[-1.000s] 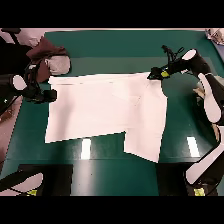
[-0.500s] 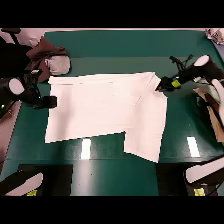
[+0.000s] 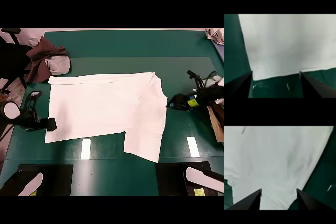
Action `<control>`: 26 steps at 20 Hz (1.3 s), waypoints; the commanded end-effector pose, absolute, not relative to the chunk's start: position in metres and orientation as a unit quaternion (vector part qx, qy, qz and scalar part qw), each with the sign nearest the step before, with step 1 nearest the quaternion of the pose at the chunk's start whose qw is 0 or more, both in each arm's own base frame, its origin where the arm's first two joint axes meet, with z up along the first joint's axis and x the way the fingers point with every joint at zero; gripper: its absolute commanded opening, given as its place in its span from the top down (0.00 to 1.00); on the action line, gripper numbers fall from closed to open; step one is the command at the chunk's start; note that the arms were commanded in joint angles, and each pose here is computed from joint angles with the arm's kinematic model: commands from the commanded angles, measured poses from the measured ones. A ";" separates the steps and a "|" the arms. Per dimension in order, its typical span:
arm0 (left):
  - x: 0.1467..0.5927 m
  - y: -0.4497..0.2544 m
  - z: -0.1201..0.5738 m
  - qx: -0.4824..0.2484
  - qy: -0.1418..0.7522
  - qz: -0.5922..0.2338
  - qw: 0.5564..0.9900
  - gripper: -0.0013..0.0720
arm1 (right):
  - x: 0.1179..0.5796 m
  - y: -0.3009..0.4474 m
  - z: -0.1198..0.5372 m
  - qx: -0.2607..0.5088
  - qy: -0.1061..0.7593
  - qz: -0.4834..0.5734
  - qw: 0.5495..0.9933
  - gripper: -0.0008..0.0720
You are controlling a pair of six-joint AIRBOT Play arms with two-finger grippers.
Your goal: Fold the shirts.
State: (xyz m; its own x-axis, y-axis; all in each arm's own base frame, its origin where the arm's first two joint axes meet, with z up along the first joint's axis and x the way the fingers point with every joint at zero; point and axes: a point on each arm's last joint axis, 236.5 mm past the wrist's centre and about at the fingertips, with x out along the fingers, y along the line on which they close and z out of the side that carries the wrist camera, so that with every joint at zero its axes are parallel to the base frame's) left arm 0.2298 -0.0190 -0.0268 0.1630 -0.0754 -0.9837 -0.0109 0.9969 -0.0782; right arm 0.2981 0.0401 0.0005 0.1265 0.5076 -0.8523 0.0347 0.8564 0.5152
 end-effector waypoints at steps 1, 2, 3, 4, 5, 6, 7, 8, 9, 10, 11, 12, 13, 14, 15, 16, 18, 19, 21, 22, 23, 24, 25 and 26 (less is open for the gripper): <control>0.201 -0.002 -0.041 -0.011 0.665 0.006 0.747 0.00 | 0.257 0.040 0.001 0.239 0.632 0.139 0.724 0.29; 0.197 -0.001 -0.045 -0.009 0.668 0.009 0.744 0.00 | 0.251 0.047 0.004 0.259 0.622 0.143 0.725 0.29; 0.196 -0.001 -0.048 -0.011 0.667 0.010 0.745 0.00 | 0.247 0.057 0.007 0.281 0.613 0.151 0.723 0.29; 0.198 0.001 -0.051 -0.022 0.662 0.020 0.749 0.00 | 0.240 0.070 0.009 0.294 0.609 0.164 0.718 0.29; 0.201 0.006 -0.054 -0.033 0.655 0.030 0.754 0.00 | 0.231 0.076 0.006 0.288 0.615 0.166 0.715 0.29; 0.204 0.014 -0.054 -0.046 0.648 0.044 0.759 0.00 | 0.220 0.079 0.004 0.275 0.623 0.164 0.714 0.29; 0.208 0.018 -0.054 -0.060 0.640 0.053 0.764 0.00 | 0.213 0.076 0.003 0.261 0.627 0.154 0.718 0.29; 0.211 0.019 -0.053 -0.073 0.634 0.055 0.768 0.00 | 0.208 0.069 0.005 0.243 0.626 0.138 0.728 0.29; 0.213 0.019 -0.054 -0.074 0.631 0.055 0.770 0.00 | 0.205 0.062 0.007 0.232 0.622 0.121 0.738 0.29; 0.214 0.021 -0.058 -0.071 0.630 0.057 0.771 0.00 | 0.202 0.054 0.011 0.226 0.615 0.102 0.748 0.29; 0.213 0.022 -0.063 -0.069 0.634 0.058 0.768 0.01 | 0.200 0.051 0.015 0.224 0.608 0.093 0.756 0.26; 0.212 0.021 -0.071 -0.072 0.639 0.057 0.763 0.01 | 0.201 0.051 0.020 0.228 0.598 0.089 0.763 0.26; 0.210 0.018 -0.078 -0.077 0.646 0.053 0.758 0.01 | 0.200 0.051 0.023 0.231 0.594 0.088 0.766 0.26; 0.212 0.014 -0.084 -0.081 0.650 0.044 0.754 0.01 | 0.197 0.052 0.024 0.230 0.595 0.089 0.765 0.26; 0.213 0.006 -0.087 -0.086 0.653 0.028 0.752 0.01 | 0.194 0.054 0.024 0.230 0.600 0.092 0.761 0.26; 0.215 0.002 -0.088 -0.091 0.652 0.020 0.752 0.01 | 0.192 0.055 0.023 0.231 0.604 0.093 0.757 0.26; 0.218 0.000 -0.088 -0.094 0.649 0.015 0.755 0.36 | 0.188 0.056 0.023 0.234 0.609 0.094 0.752 0.26; 0.220 0.000 -0.088 -0.094 0.646 0.015 0.757 0.58 | 0.186 0.057 0.023 0.234 0.613 0.096 0.749 0.26; 0.226 -0.001 -0.086 -0.098 0.635 0.016 0.766 0.59 | 0.183 0.058 0.023 0.236 0.619 0.096 0.743 0.26; 0.230 -0.004 -0.085 -0.107 0.629 0.014 0.770 0.59 | 0.181 0.059 0.023 0.239 0.622 0.095 0.740 0.26; 0.233 -0.008 -0.084 -0.119 0.624 0.011 0.772 0.81 | 0.178 0.060 0.022 0.243 0.628 0.094 0.734 0.26; 0.234 -0.012 -0.083 -0.128 0.622 0.008 0.773 0.94 | 0.173 0.061 0.022 0.246 0.635 0.094 0.726 0.26; 0.236 -0.013 -0.080 -0.132 0.620 0.006 0.773 0.94 | 0.169 0.063 0.022 0.249 0.642 0.093 0.719 0.26; 0.239 -0.013 -0.076 -0.131 0.618 0.005 0.775 0.94 | 0.165 0.063 0.021 0.251 0.649 0.090 0.713 0.22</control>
